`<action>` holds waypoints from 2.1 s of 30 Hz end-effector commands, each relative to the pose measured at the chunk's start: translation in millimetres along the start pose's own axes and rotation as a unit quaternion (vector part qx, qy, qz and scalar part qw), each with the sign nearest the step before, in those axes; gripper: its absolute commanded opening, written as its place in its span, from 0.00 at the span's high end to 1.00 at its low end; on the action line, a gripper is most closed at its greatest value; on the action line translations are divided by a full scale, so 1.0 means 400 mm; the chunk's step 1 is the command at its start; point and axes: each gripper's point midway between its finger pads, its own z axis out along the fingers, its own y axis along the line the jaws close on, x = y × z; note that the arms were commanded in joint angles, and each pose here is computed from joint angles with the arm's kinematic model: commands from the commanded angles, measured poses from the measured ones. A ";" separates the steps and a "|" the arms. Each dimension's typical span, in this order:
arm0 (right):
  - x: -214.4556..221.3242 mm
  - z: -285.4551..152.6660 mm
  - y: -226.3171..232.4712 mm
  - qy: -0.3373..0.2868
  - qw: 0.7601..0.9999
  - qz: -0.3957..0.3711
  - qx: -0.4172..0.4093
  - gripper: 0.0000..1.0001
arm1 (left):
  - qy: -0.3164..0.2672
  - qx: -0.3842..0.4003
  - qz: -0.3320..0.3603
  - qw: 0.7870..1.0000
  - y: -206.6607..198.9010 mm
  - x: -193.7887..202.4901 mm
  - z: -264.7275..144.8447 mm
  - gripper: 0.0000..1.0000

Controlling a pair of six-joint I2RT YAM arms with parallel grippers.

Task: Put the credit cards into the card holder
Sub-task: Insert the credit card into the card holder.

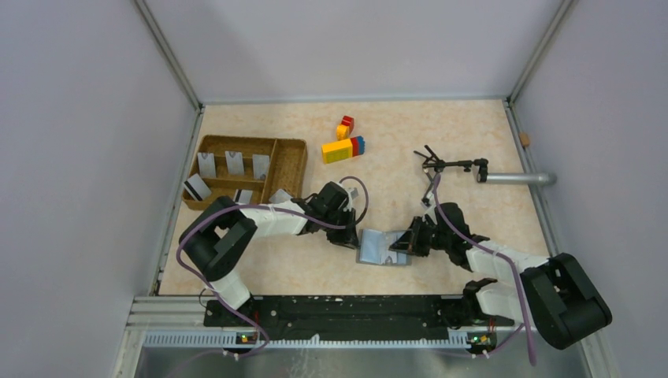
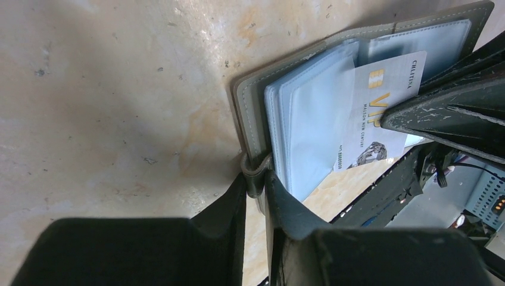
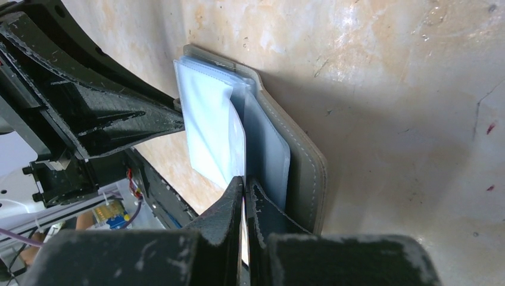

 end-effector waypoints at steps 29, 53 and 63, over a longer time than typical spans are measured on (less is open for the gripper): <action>-0.052 -0.008 -0.085 -0.057 0.993 -0.058 0.087 1.00 | 0.013 -0.019 -0.002 1.000 0.027 0.018 0.027 0.97; 0.006 0.013 -0.077 -0.043 0.996 -0.008 0.073 1.00 | 0.010 0.002 -0.011 1.000 0.003 0.020 0.027 1.00; 0.020 0.064 -0.032 -0.025 0.997 -0.018 0.064 1.00 | 0.006 0.010 -0.010 1.000 -0.010 0.024 0.026 1.00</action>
